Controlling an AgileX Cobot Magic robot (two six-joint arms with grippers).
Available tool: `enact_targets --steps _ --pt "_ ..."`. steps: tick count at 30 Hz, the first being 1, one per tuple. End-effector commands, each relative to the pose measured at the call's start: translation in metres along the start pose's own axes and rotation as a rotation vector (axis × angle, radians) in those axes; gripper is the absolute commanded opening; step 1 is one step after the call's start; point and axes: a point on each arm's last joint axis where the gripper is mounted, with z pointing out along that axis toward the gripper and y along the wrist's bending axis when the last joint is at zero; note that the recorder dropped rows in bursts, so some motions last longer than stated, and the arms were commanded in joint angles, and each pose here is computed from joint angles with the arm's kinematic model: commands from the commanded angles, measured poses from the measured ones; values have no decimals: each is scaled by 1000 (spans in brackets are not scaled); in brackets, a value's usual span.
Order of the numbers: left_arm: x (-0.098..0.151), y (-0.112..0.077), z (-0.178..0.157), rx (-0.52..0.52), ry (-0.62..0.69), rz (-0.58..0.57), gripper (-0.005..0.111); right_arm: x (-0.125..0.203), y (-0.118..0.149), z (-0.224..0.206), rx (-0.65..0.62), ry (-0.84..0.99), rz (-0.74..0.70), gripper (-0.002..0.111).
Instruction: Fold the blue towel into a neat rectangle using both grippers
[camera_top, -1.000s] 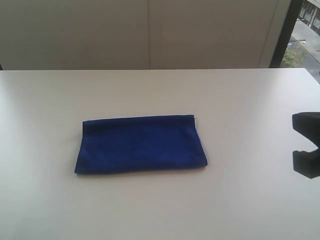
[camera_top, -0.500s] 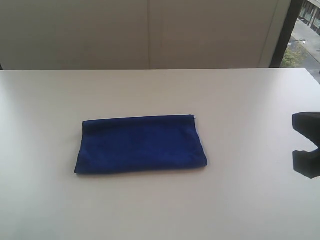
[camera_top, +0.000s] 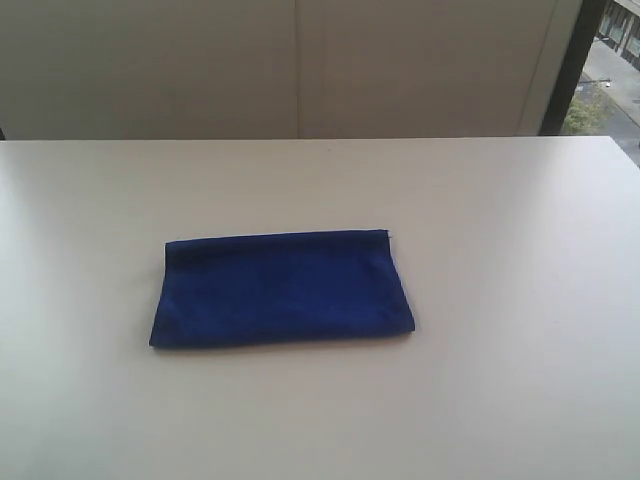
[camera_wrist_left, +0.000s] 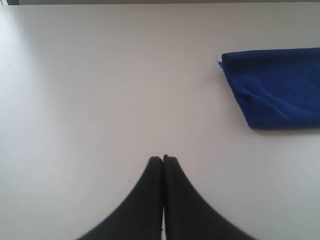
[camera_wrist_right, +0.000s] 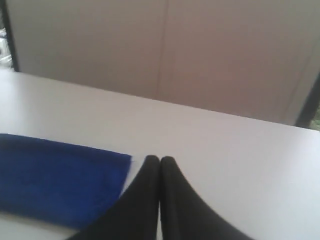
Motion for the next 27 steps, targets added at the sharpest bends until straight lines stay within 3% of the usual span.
enact_targets --steps 1,6,8,10,20,27 --pt "0 0 0 2 -6 0 0 50 -11 -13 160 -14 52 0" --pt "0 0 0 2 -6 0 0 112 -14 -14 267 25 120 0" --pt "0 0 0 2 -6 0 0 118 -14 -16 275 12 122 0" --pt "0 0 0 2 -6 0 0 129 -12 -19 281 113 135 0" --pt "0 0 0 2 -3 0 0 131 -10 -25 272 96 116 0" --pt "0 0 0 2 -3 0 0 130 -4 -23 152 96 86 0"
